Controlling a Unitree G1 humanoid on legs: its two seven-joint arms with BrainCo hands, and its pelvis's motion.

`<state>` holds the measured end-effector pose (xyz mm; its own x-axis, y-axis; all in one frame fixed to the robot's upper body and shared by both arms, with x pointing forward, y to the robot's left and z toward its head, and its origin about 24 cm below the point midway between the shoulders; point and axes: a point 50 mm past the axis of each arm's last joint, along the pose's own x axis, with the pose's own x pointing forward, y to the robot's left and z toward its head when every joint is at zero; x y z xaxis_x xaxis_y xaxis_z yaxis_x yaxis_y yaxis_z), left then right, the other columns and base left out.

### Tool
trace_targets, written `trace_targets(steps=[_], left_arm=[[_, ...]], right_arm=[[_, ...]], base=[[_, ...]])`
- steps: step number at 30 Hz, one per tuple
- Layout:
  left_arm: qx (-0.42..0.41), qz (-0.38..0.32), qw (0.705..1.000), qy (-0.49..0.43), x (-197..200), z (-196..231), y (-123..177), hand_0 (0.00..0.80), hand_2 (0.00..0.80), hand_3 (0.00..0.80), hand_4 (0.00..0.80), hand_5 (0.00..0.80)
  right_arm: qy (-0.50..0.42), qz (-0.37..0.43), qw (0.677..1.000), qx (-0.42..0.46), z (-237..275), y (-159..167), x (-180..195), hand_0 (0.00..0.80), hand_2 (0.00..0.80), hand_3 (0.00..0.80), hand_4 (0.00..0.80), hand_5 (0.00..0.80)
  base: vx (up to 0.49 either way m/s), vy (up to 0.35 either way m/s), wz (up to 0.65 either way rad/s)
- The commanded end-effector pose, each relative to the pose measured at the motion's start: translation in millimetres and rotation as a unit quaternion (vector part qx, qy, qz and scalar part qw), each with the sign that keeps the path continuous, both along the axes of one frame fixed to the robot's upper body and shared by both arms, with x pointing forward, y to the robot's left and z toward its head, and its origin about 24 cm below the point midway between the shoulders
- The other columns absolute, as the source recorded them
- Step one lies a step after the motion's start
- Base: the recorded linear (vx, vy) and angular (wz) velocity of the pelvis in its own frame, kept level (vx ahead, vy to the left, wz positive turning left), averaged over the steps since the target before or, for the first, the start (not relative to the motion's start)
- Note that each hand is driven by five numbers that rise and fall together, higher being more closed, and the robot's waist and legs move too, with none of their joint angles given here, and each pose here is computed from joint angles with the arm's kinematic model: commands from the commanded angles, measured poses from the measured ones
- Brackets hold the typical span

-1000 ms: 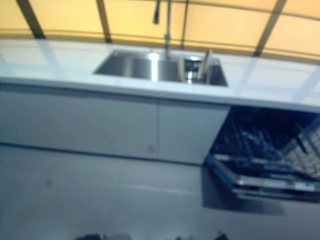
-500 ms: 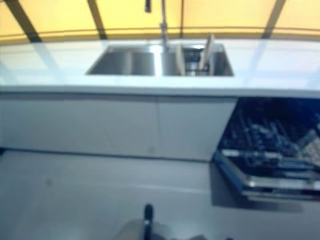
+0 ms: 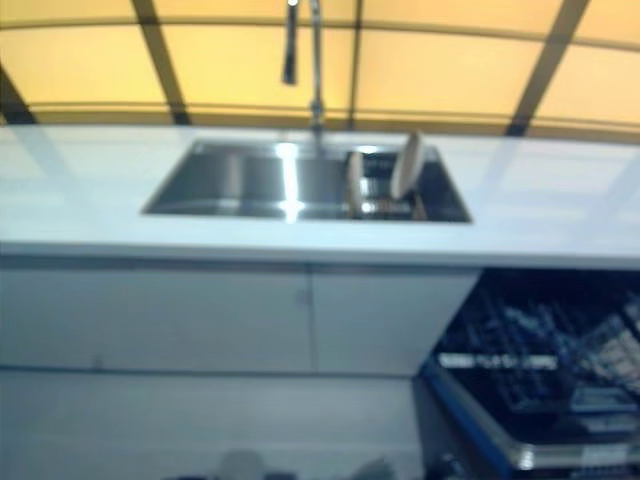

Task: Take plates into dishwasher

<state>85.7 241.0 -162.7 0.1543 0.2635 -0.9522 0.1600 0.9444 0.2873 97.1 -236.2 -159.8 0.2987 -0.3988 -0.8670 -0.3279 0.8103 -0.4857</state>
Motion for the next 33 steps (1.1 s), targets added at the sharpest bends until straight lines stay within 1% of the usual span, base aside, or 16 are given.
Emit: trace_targets(steps=[1,3,6,7,8,9,12,16,21,23,24,25,27,28,31,33], left_arm=[[0.021,0.001,1.0,-0.009,5,4,10,0.0,0.0,0.0,0.0,0.0],[0.018,-0.011,1.0,0.002,-6,1,11,0.0,0.0,0.0,0.0,0.0],[0.011,-0.013,1.0,0.0,-9,0,8,0.0,0.0,0.0,0.0,0.0],[-0.004,-0.043,0.999,-0.005,-6,0,6,0.0,0.0,0.0,0.0,0.0],[-0.006,-0.09,0.996,-0.012,1,1,2,0.0,0.0,0.0,0.0,0.0],[-0.002,-0.097,0.995,-0.023,8,1,-2,0.0,0.0,0.0,0.0,0.0],[-0.01,-0.075,0.997,-0.029,14,3,-1,0.0,0.0,0.0,0.0,0.0],[-0.023,-0.098,0.995,-0.015,13,4,1,0.0,0.0,0.0,0.0,0.0],[-0.021,-0.106,0.994,-0.012,12,3,-1,0.0,0.0,0.0,0.0,0.0],[-0.017,-0.108,0.994,-0.01,12,3,-2,0.0,0.0,0.0,0.0,0.0],[-0.015,-0.111,0.994,-0.008,12,3,-2,0.0,0.0,0.0,0.0,0.0],[-0.012,-0.117,0.993,-0.006,14,3,-2,0.0,0.0,0.0,0.0,0.0],[-0.003,-0.126,0.992,-0.003,17,5,2,0.0,0.0,0.0,0.0,0.0],[0.003,-0.127,0.992,-0.002,18,7,6,0.0,0.0,0.0,0.0,0.0],[0.019,-0.113,0.993,-0.009,21,12,18,0.0,0.0,0.0,0.0,0.0],[0.018,-0.097,0.995,-0.016,24,14,21,0.0,0.0,0.0,0.0,0.0]], right_arm=[[-0.023,-0.003,1.0,-0.017,6,-13,11,0.0,0.0,0.0,0.0,0.0],[-0.026,-0.004,0.999,-0.022,6,-11,10,0.0,0.0,0.0,0.0,0.0],[-0.03,-0.005,0.999,-0.024,7,-11,13,0.0,0.0,0.0,0.0,0.0],[-0.039,-0.001,0.999,-0.024,8,-12,16,0.0,0.0,0.0,0.0,0.0],[-0.042,0.011,0.999,-0.024,10,-14,20,0.0,0.0,0.0,0.0,0.0],[-0.053,0.044,0.997,-0.029,13,-15,28,0.0,0.0,0.0,0.0,0.0],[-0.071,0.08,0.994,-0.029,17,-16,39,0.0,0.0,0.0,0.0,0.0],[-0.1,0.08,0.992,-0.019,22,-11,54,0.0,0.0,0.0,0.0,0.0],[-0.098,0.09,0.991,-0.014,21,-4,55,0.0,0.0,0.0,0.0,0.0],[-0.094,0.097,0.991,0.004,19,1,55,0.0,0.0,0.0,0.0,0.0],[-0.098,0.117,0.988,0.033,19,8,59,0.0,0.0,0.0,0.0,0.0],[-0.109,0.165,0.979,0.058,21,18,67,0.0,0.0,0.0,0.0,0.0],[-0.12,0.222,0.961,0.11,31,32,85,0.0,0.0,0.0,0.0,0.0],[-0.125,0.258,0.948,0.139,39,41,97,0.0,0.0,0.0,0.0,0.0],[-0.122,0.383,0.896,0.189,71,57,122,0.0,0.0,0.0,0.0,0.0],[-0.132,0.435,0.861,0.228,98,62,135,0.0,0.0,0.0,0.0,0.0]], base=[[0.364,-0.205,0.37],[0.384,-0.247,0.63],[0.204,-0.148,0.56],[0.167,-0.104,0.34],[0.161,-0.085,0.32],[0.095,-0.037,0.18],[0.086,-0.002,0.04],[0.121,0.001,0.06],[0.097,0.009,-0.02],[0.08,0.006,-0.02],[0.087,-0.012,0.02],[0.075,-0.025,0.0],[0.048,-0.065,0.0],[0.041,-0.102,-0.02],[0.018,-0.115,-0.01],[0.062,-0.039,0.07]])
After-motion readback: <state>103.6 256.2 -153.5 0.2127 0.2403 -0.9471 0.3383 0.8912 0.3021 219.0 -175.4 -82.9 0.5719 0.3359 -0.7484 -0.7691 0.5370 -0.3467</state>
